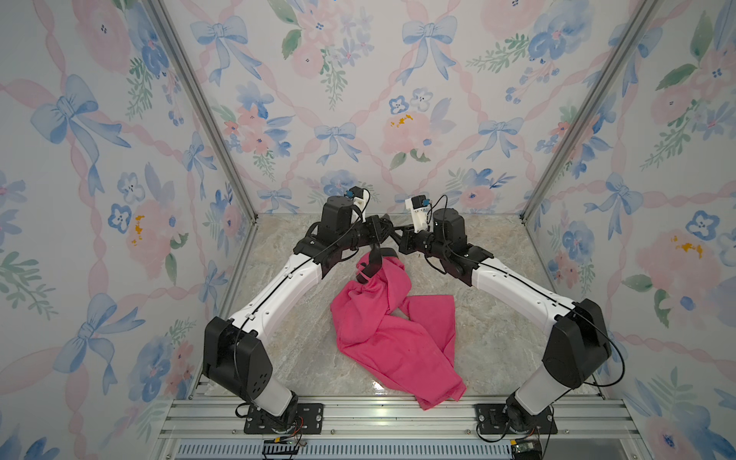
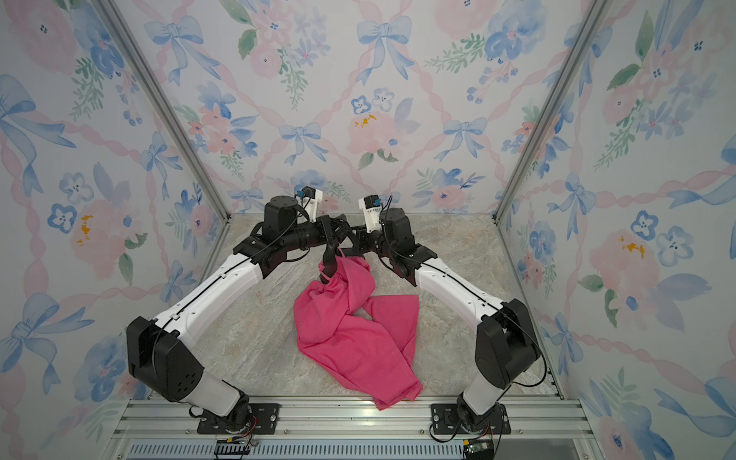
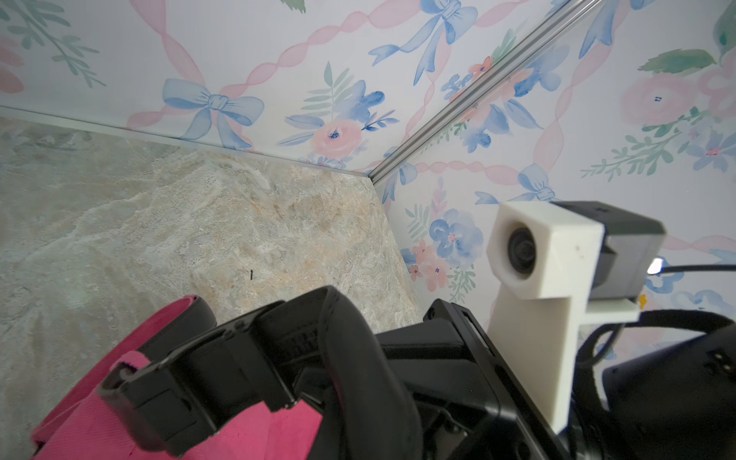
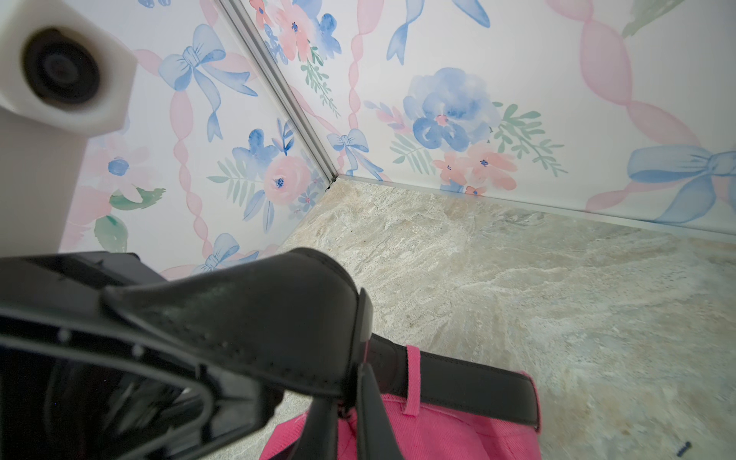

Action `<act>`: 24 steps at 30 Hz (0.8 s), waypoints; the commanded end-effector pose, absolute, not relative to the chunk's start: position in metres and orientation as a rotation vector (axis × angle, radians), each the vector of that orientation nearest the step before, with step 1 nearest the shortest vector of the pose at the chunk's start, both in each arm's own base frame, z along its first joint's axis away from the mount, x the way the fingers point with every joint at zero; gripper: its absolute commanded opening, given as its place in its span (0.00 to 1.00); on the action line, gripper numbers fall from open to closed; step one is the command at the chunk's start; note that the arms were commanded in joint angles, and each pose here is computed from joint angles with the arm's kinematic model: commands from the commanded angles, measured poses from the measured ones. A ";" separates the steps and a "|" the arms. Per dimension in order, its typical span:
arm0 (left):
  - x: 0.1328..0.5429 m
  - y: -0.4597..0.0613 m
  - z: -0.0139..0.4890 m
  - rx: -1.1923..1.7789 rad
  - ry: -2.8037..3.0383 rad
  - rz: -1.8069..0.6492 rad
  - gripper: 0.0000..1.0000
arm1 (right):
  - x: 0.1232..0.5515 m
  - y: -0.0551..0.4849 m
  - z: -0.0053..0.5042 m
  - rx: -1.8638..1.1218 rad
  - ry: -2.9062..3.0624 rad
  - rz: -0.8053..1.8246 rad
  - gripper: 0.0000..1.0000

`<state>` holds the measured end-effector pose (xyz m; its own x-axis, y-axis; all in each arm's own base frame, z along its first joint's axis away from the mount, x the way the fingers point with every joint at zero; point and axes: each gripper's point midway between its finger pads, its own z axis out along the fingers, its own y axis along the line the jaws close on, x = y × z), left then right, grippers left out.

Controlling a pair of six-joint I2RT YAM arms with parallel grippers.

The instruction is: Remove the belt from the trousers

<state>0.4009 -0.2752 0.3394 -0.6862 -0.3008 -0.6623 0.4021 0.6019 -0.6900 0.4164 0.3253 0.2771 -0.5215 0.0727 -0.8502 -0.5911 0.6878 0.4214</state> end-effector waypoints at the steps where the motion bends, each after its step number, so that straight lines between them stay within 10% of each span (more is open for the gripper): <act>1: 0.294 -0.258 0.581 0.433 1.210 -1.371 0.00 | 0.382 0.247 0.081 -0.245 2.624 0.487 0.06; 24: 0.330 -0.226 0.558 0.325 1.237 -1.284 0.00 | 0.381 0.246 0.079 -0.242 2.572 0.540 0.22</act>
<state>0.3240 -0.2320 0.5536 -0.2716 -0.5250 -0.8066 0.8122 0.3246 -0.4848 0.3725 0.2511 0.0430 -0.8952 -0.1009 -0.4340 -0.2654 0.9031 0.3375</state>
